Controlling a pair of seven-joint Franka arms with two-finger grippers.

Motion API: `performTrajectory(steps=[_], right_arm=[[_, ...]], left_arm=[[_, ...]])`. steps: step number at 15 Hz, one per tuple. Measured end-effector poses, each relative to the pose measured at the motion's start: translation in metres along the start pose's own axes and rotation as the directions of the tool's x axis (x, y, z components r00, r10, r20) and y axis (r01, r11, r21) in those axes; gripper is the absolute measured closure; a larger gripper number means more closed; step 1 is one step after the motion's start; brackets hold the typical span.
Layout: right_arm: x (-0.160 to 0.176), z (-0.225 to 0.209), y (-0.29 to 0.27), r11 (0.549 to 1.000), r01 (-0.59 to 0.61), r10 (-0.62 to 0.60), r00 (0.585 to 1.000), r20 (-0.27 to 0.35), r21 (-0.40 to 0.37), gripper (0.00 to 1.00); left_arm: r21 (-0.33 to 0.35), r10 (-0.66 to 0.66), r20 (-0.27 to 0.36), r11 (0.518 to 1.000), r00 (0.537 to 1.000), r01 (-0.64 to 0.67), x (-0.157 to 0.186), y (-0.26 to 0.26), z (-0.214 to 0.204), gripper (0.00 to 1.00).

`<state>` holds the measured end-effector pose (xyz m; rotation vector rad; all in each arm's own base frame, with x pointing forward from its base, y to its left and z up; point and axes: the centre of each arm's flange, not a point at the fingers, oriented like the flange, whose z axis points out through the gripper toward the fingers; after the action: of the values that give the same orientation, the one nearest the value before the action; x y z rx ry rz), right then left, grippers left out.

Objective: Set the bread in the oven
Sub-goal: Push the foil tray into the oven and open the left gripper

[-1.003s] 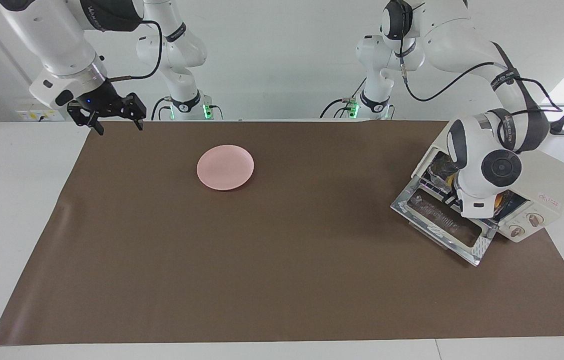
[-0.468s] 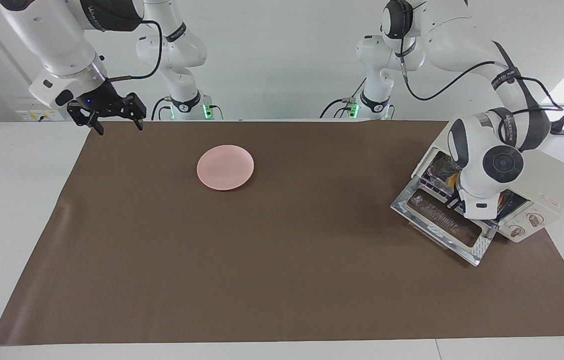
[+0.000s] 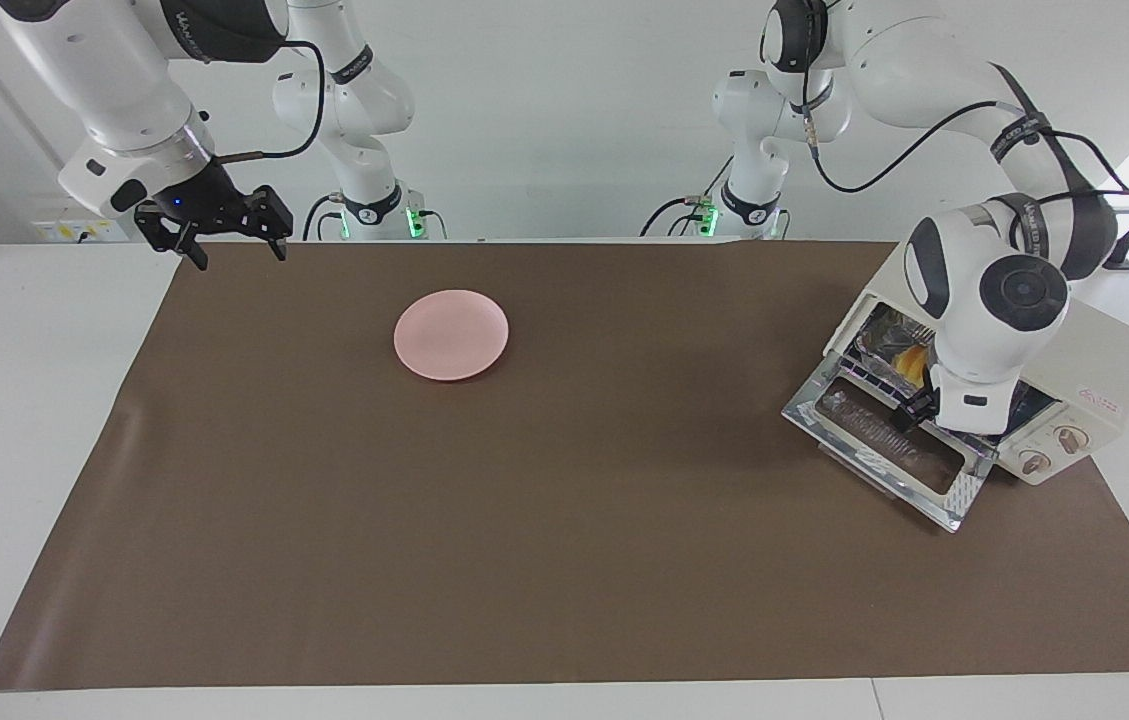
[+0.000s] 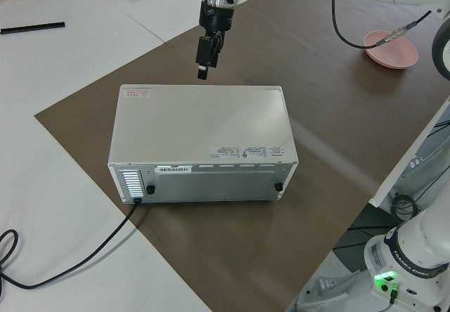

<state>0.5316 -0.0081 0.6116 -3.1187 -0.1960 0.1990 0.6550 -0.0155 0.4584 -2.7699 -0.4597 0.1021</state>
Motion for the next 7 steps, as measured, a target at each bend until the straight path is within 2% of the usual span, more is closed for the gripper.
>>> performTrajectory(steps=[2,5,7], right_arm=[[0.000,0.000,0.000,1.000,0.000,0.000,1.000,0.000,0.000,0.00],[0.000,0.000,0.000,1.000,0.000,0.000,1.000,0.000,0.000,0.00],[0.000,0.000,0.000,1.000,0.000,0.000,1.000,0.000,0.000,0.00]], left_arm=[[-0.024,0.105,0.013,0.994,0.994,-0.104,-0.013,-0.022,-0.031,0.00],[-0.143,0.236,0.048,0.963,0.971,-0.227,-0.046,-0.054,-0.077,0.00],[-0.192,0.318,0.048,0.933,0.947,-0.304,-0.068,-0.076,-0.100,0.00]])
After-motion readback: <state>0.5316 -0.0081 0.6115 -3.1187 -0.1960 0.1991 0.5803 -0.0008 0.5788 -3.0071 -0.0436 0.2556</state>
